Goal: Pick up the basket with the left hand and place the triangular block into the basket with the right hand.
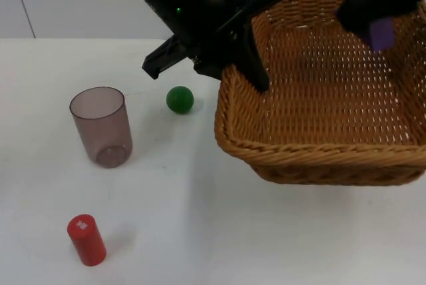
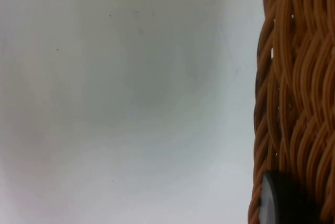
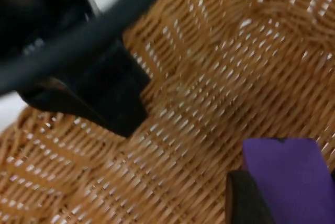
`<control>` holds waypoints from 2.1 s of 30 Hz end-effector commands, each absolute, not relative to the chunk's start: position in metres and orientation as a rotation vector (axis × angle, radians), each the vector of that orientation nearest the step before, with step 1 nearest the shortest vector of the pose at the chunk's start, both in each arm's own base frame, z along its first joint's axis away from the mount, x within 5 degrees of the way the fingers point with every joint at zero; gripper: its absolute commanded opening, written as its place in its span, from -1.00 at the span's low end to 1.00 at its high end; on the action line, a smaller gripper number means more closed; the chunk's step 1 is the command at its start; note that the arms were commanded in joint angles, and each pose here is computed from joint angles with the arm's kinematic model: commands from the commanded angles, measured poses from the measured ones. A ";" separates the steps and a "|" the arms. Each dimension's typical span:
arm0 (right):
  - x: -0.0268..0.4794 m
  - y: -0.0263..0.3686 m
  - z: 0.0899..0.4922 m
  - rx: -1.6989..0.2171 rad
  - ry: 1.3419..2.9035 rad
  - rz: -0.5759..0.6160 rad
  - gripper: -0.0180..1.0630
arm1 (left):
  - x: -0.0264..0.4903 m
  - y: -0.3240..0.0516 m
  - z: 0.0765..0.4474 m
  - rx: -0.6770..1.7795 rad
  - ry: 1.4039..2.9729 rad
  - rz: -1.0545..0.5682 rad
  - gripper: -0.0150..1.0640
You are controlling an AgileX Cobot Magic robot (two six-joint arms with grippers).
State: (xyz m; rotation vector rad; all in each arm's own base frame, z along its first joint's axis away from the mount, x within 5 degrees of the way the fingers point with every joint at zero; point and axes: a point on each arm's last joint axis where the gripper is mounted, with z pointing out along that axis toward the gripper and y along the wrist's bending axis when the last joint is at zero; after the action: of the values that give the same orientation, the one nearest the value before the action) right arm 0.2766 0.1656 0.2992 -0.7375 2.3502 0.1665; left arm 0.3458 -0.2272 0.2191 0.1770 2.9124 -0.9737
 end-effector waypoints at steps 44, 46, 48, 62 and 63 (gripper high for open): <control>0.263 0.157 0.325 -0.735 2.261 0.146 0.99 | 0.346 -0.229 0.221 0.170 2.907 -0.964 -0.98; 0.253 0.150 0.343 -0.701 2.207 0.163 0.98 | 0.346 -0.229 0.221 0.169 2.906 -0.964 -0.98; 0.240 0.141 0.365 -0.674 2.120 0.167 0.98 | 0.347 -0.229 0.221 0.167 2.901 -0.963 -0.98; 0.166 0.052 0.452 -0.271 1.805 0.058 0.98 | 0.352 -0.229 0.221 0.085 2.866 -0.955 -0.98; 0.158 0.047 0.456 -0.245 1.788 0.054 0.98 | 0.353 -0.229 0.221 0.070 2.858 -0.953 -0.98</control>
State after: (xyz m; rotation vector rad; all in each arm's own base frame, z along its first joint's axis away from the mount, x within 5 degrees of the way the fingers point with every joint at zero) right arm 0.1733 0.0609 0.4463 -0.3086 1.8272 0.0839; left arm 0.3507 -0.2258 0.2149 0.1146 2.9002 -0.9271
